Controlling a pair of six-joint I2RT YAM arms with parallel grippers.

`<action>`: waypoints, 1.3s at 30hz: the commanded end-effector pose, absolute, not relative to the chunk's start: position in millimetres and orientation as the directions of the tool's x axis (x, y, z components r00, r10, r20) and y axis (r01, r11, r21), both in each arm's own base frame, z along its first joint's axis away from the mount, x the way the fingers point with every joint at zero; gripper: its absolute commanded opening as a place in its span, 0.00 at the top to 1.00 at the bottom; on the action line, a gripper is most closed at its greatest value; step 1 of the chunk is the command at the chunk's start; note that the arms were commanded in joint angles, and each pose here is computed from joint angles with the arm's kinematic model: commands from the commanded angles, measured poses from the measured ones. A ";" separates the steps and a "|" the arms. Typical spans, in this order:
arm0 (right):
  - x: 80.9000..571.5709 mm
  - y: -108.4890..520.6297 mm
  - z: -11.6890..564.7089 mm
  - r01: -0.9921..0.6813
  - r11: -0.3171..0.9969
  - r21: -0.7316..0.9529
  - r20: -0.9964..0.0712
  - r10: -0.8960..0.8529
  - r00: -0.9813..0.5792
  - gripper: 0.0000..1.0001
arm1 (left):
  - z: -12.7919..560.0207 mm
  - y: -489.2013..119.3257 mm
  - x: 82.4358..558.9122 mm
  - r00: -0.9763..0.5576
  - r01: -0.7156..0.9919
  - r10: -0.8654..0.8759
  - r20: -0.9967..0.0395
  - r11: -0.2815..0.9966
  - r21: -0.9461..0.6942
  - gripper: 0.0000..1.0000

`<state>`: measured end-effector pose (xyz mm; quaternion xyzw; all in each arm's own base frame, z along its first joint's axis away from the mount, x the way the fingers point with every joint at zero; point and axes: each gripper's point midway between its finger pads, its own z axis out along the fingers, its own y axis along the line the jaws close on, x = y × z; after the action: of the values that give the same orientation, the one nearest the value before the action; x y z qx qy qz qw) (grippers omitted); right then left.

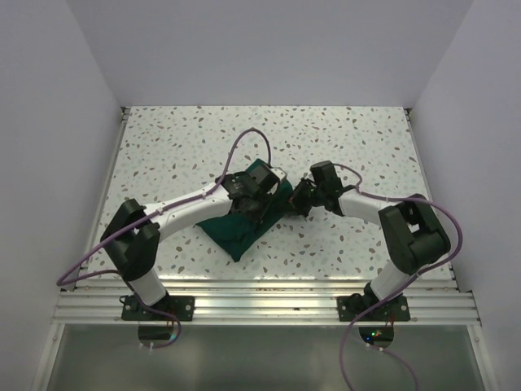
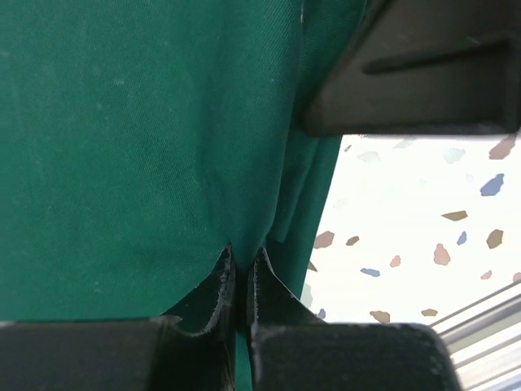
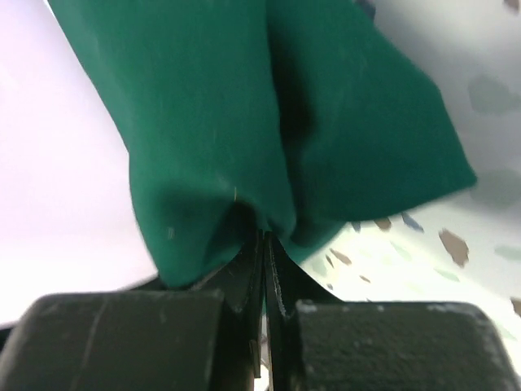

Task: Prepare the surgical pack

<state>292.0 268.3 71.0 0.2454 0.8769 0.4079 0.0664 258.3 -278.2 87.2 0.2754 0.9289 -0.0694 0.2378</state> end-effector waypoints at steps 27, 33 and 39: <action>344.2 264.6 68.3 0.262 0.631 0.730 -0.159 0.531 -0.832 0.92 | 123.6 -298.4 242.8 -0.672 0.649 0.489 -0.556 0.751 -0.125 1.00; 323.2 274.9 85.8 0.178 0.608 0.774 -0.160 0.460 -0.873 0.92 | 127.1 -299.5 243.2 -0.670 0.648 0.482 -0.564 0.750 -0.129 1.00; 319.2 294.2 76.6 0.218 0.534 0.817 -0.082 0.482 -0.872 0.97 | 127.6 -302.0 242.1 -0.666 0.661 0.493 -0.560 0.738 -0.136 1.00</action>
<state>319.7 279.9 70.6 0.2042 0.8783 0.4046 0.1521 245.6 -286.5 105.3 0.3071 0.9142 -0.1230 0.2341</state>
